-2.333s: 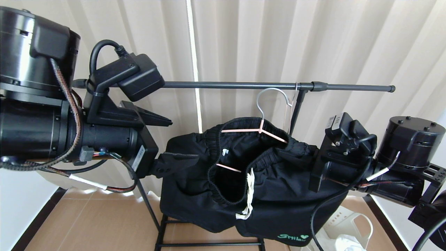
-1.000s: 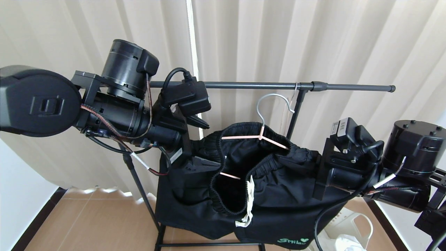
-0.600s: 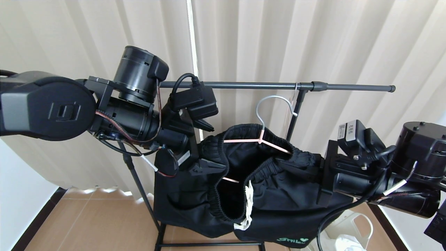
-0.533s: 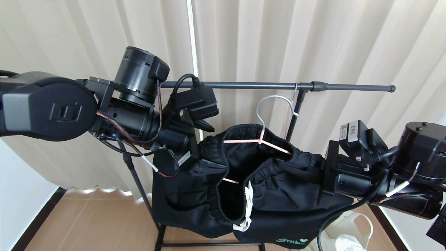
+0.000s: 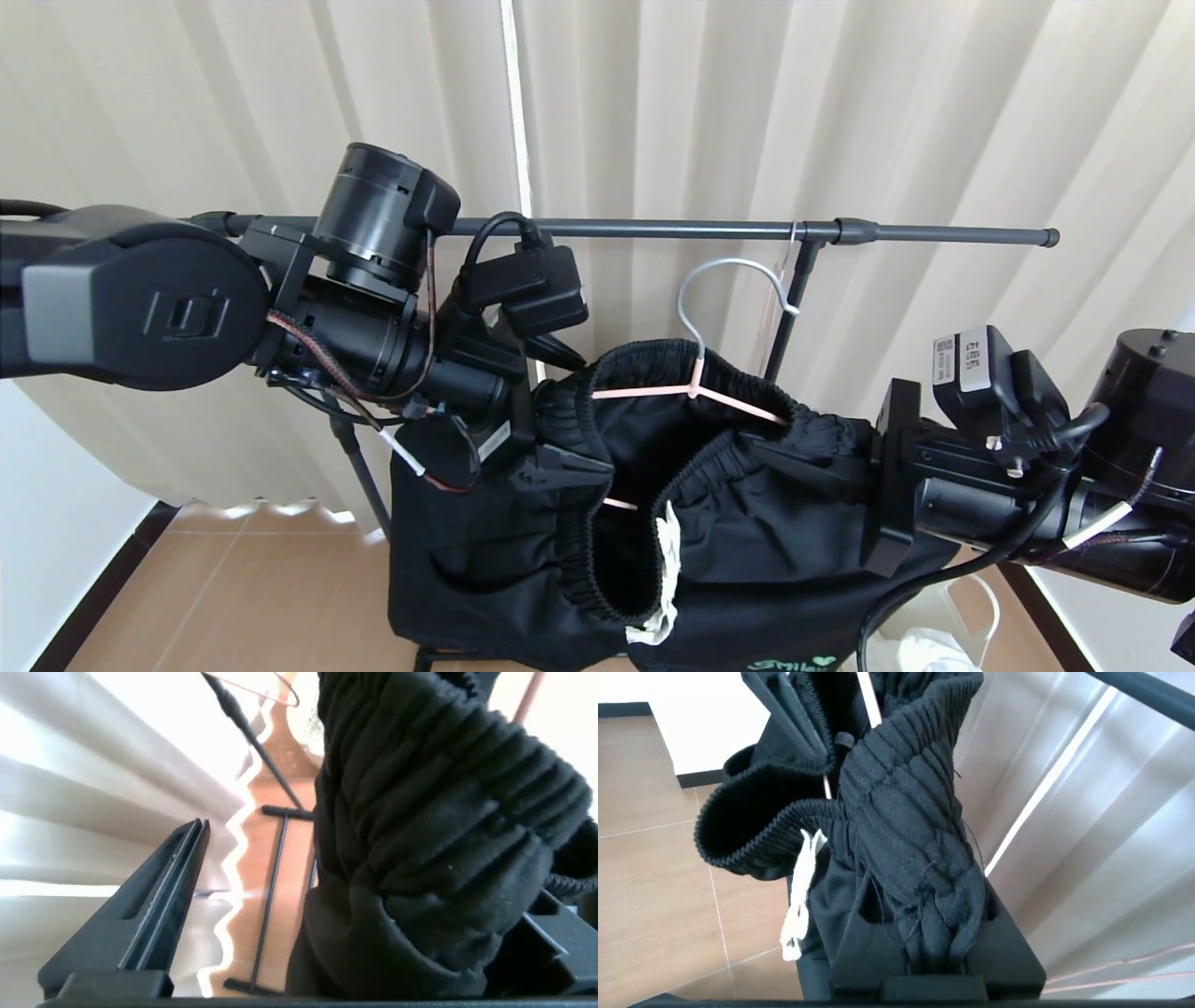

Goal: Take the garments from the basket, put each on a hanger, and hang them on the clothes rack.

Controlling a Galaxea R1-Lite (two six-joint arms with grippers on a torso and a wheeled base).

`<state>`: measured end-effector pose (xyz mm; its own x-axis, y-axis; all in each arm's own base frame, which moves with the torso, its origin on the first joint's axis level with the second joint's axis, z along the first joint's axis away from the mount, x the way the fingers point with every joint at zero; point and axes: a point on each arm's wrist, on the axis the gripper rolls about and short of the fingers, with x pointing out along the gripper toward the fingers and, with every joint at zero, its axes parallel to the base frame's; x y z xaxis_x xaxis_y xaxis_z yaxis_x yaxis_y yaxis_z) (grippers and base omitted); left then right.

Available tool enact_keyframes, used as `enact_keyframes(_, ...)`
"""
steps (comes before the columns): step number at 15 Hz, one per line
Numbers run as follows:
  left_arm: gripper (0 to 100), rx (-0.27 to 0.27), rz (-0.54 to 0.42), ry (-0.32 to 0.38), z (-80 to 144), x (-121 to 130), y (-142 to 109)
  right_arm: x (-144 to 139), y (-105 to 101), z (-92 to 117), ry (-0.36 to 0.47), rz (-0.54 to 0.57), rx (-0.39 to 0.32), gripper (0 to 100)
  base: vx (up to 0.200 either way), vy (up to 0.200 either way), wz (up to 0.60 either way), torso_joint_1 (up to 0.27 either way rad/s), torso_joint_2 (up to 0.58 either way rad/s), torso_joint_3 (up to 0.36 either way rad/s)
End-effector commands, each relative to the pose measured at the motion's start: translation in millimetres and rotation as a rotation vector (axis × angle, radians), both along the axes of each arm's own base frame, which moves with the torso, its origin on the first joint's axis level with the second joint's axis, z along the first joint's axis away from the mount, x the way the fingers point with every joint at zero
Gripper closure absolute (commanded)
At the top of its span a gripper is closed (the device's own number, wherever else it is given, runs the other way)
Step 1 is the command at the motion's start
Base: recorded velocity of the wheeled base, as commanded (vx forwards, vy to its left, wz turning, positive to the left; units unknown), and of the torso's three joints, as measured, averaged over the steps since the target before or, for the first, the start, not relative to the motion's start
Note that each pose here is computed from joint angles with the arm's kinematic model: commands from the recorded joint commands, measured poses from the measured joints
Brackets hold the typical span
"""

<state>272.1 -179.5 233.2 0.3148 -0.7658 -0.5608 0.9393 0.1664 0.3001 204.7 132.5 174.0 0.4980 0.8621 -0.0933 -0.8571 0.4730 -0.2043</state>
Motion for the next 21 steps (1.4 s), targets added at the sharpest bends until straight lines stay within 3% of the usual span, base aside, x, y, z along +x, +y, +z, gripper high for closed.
enact_keyframes(1, 100, 0.004, -0.007, 0.017, -4.1, -2.0, 1.1, -0.7, -0.4, 2.6, -0.010, 0.000, 0.007, 100, 0.000, 0.000, 0.00, 0.000, 0.00, 0.000)
enact_keyframes(11, 100, -0.013, -0.015, 0.005, 4.5, -18.1, 10.7, 1.2, 0.6, -0.3, -0.002, -0.004, -0.005, 100, 0.000, 0.000, 0.00, 0.000, 0.00, 0.000)
enact_keyframes(12, 100, -0.012, -0.014, 0.004, 4.3, -18.9, 11.2, 1.2, 0.6, 0.4, -0.001, -0.004, -0.004, 0, 0.000, 0.000, 0.00, 0.000, 0.00, 0.000)
enact_keyframes(16, 100, -0.013, -0.002, 0.002, 5.3, -18.7, 14.4, 1.1, -1.5, 0.9, 0.004, -0.007, -0.005, 0, 0.000, 0.000, 0.00, 0.000, 0.00, 0.000)
enact_keyframes(21, 100, -0.033, 0.057, 0.000, 12.4, -21.5, 31.7, 11.9, -19.8, -1.0, 0.046, 0.021, -0.008, 0, 0.000, 0.000, 0.00, 0.000, 0.00, 0.000)
